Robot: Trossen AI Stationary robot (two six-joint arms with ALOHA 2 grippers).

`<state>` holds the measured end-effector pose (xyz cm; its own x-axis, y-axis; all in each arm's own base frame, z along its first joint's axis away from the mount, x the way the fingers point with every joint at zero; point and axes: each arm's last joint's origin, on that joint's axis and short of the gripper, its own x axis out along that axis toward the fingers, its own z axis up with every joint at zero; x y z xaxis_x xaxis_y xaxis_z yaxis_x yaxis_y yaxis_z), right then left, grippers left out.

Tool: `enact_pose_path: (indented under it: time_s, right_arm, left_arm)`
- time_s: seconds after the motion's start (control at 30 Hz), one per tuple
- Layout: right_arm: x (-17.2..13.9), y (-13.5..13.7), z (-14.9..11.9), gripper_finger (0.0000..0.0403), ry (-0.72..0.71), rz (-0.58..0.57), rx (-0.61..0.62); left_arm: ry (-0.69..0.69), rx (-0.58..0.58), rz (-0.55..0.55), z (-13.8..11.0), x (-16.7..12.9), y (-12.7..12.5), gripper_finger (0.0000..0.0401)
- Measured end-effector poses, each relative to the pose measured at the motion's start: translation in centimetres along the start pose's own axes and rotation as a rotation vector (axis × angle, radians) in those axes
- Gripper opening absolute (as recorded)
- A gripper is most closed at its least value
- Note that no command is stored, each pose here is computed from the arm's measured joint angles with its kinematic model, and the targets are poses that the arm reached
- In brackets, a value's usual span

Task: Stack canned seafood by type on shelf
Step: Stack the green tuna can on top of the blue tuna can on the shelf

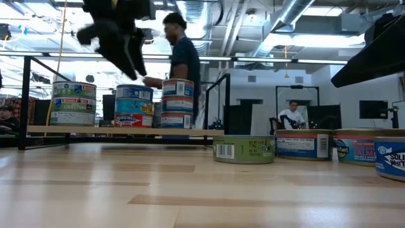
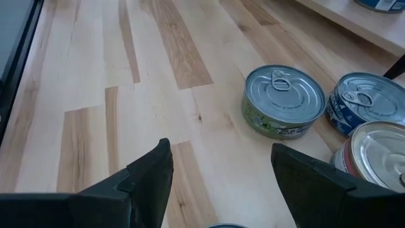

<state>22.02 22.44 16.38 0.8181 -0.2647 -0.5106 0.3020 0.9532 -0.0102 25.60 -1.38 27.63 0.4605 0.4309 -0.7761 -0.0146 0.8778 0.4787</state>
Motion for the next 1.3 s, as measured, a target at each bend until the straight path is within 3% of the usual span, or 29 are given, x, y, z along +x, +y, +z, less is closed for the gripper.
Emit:
enact_pose_path:
  time_s: [0.1,0.2,0.4,0.7,0.93,1.3]
  right_arm:
    - [0.2,0.0,0.2,0.0291,-0.005,-0.001,-0.009]
    - [0.7,0.1,0.9,0.0291,-0.036,0.014,-0.011]
    - [4.2,0.5,1.4,0.0291,-0.087,0.003,-0.082]
    - [7.6,-1.2,1.4,0.0291,0.015,-0.010,-0.104]
    - [8.5,-2.0,1.7,0.0291,0.058,-0.002,-0.140]
    - [8.8,-2.9,1.0,0.0291,0.105,-0.018,-0.137]
  left_arm:
    - [-0.093,-0.047,-0.094,1.0,-0.5,-1.4,0.0252]
    - [-0.161,-0.033,-0.118,2.0,-0.1,-4.0,0.0252]
    - [-0.264,-0.029,-0.069,4.0,1.1,-9.7,0.0252]
    - [-0.347,-0.040,-0.039,4.8,3.1,-16.0,0.0252]
    - [-0.378,-0.068,-0.030,5.1,4.0,-17.2,0.0252]
    - [-0.399,-0.229,-0.033,5.9,4.9,-15.7,0.0252]
